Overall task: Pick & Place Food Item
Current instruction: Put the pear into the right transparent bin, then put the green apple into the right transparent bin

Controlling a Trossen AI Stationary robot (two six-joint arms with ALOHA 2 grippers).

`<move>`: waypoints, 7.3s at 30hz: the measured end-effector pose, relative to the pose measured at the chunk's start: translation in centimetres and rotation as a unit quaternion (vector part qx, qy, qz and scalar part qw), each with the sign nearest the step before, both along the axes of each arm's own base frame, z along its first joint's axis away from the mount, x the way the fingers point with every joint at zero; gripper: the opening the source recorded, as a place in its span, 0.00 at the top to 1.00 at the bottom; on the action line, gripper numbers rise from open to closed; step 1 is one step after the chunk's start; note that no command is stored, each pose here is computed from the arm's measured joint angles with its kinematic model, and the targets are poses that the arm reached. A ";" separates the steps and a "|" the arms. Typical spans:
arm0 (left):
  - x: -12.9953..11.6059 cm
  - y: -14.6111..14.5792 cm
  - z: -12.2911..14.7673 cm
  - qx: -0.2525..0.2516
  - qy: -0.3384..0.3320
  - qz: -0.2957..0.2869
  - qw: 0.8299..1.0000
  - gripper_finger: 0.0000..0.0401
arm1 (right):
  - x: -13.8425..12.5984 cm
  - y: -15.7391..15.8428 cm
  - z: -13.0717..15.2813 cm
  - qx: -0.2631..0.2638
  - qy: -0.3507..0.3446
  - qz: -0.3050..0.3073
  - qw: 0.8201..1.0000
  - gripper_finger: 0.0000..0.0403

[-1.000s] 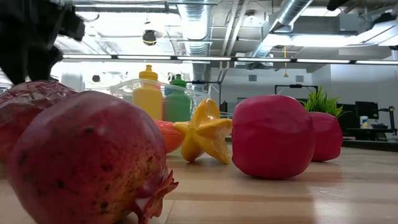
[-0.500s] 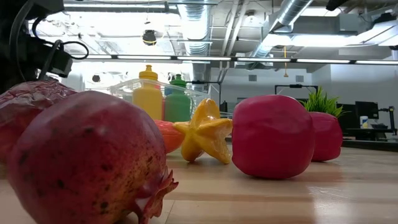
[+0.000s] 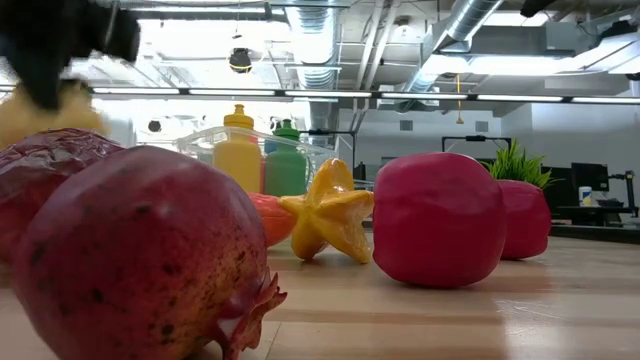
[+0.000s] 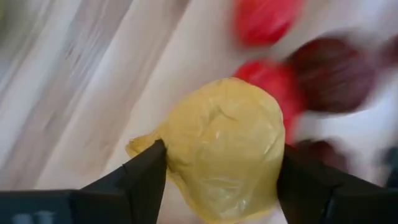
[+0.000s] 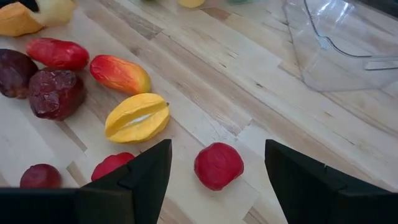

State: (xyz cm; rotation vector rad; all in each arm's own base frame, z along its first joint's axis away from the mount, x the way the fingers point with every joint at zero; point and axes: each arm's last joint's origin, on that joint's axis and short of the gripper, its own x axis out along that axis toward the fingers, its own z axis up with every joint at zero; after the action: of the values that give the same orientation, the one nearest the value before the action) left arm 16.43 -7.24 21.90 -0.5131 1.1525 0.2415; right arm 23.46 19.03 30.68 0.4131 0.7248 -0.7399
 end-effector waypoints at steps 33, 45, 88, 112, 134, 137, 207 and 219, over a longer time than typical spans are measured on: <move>3.9 2.2 14.5 -0.235 -0.559 0.061 0.793 0.36 | 13.6 -9.0 7.6 -0.284 -0.204 0.312 0.883 0.32; 4.6 3.9 14.5 -0.217 -0.570 0.079 0.789 0.36 | 13.1 -7.6 6.9 -0.276 -0.178 0.344 0.880 0.28; 7.4 4.5 14.4 -0.226 -0.614 0.065 0.753 0.28 | 12.9 -7.8 9.5 -0.283 -0.227 0.254 0.897 0.83; 2.5 5.7 14.5 -0.179 -0.548 0.099 0.811 0.25 | 8.0 -26.4 2.5 -0.005 0.167 -0.116 0.979 0.86; 2.3 5.7 11.8 -0.159 -0.431 0.112 0.881 0.25 | 5.9 -30.5 -7.1 0.100 0.256 -0.115 0.955 0.63; 2.0 5.8 10.9 -0.140 -0.391 0.125 0.901 0.25 | 6.0 -30.9 -7.0 0.099 0.245 -0.119 0.957 0.56; -3.4 8.1 -10.8 0.263 -0.203 0.221 0.917 0.06 | 7.8 -28.6 -5.8 0.116 0.208 0.002 0.971 0.33; -3.4 8.4 -10.8 0.265 -0.206 0.237 0.912 0.16 | 8.1 -28.7 -5.7 0.111 0.192 0.003 0.975 0.33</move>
State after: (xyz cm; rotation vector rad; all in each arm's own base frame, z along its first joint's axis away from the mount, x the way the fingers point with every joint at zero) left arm 13.03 1.14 11.12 -0.3269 0.4979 0.8048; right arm 31.54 -9.71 25.01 0.4766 1.1794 -0.7433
